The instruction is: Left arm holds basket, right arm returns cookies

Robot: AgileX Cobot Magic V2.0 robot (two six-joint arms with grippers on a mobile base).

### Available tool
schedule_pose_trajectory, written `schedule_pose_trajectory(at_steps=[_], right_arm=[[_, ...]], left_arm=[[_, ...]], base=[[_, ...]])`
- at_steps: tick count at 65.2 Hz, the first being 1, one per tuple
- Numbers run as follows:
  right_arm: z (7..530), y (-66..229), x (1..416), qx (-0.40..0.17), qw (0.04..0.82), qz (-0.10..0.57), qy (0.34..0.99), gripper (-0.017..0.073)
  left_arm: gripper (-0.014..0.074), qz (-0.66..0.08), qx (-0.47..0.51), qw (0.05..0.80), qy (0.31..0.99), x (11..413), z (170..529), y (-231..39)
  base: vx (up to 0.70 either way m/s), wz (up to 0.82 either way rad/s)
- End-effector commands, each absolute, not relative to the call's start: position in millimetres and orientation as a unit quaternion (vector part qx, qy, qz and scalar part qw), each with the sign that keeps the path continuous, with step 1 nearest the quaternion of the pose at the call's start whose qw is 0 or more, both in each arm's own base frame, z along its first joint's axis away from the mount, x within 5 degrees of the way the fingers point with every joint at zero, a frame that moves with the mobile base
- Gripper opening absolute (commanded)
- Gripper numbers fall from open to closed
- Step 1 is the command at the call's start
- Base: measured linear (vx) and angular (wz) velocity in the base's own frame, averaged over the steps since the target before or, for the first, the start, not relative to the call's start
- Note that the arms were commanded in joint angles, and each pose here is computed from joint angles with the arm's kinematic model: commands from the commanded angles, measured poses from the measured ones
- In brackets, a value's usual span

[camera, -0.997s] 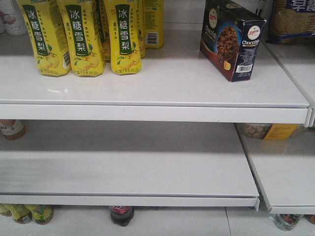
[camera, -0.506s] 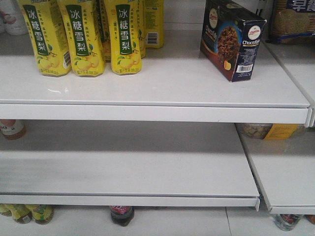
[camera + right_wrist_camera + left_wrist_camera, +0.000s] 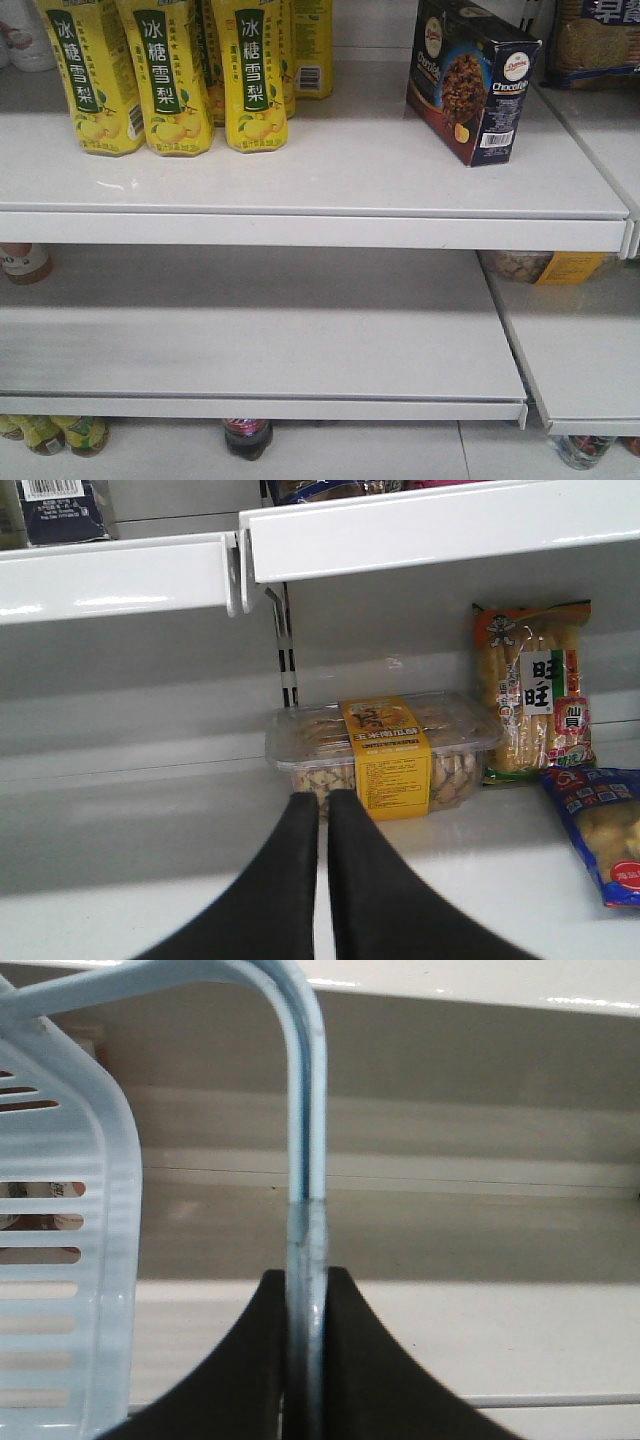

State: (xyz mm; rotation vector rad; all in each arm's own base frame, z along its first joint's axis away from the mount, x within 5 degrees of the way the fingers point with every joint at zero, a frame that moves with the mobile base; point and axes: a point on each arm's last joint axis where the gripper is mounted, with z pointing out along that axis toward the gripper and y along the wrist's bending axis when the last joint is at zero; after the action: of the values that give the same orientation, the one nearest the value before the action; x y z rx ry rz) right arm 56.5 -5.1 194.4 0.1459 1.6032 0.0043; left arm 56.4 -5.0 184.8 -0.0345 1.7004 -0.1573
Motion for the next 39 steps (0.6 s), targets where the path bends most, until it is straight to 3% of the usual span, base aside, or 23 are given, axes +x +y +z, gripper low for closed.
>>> schedule_pose_trajectory(at_steps=[1, 39], right_arm=[[195.1, -5.2, 56.3, 0.060, 0.715, -0.004, 0.697, -0.0006], [195.0, -5.2, 56.3, 0.060, 0.715, -0.004, 0.697, -0.0006]], left_arm=[[0.0000, -0.062, -0.005, 0.715, 0.697, 54.4, 206.2, -4.4], [0.0000, -0.062, -0.005, 0.715, 0.697, 54.4, 206.2, -4.4]], base=[[0.00, 0.00], [0.00, 0.00]])
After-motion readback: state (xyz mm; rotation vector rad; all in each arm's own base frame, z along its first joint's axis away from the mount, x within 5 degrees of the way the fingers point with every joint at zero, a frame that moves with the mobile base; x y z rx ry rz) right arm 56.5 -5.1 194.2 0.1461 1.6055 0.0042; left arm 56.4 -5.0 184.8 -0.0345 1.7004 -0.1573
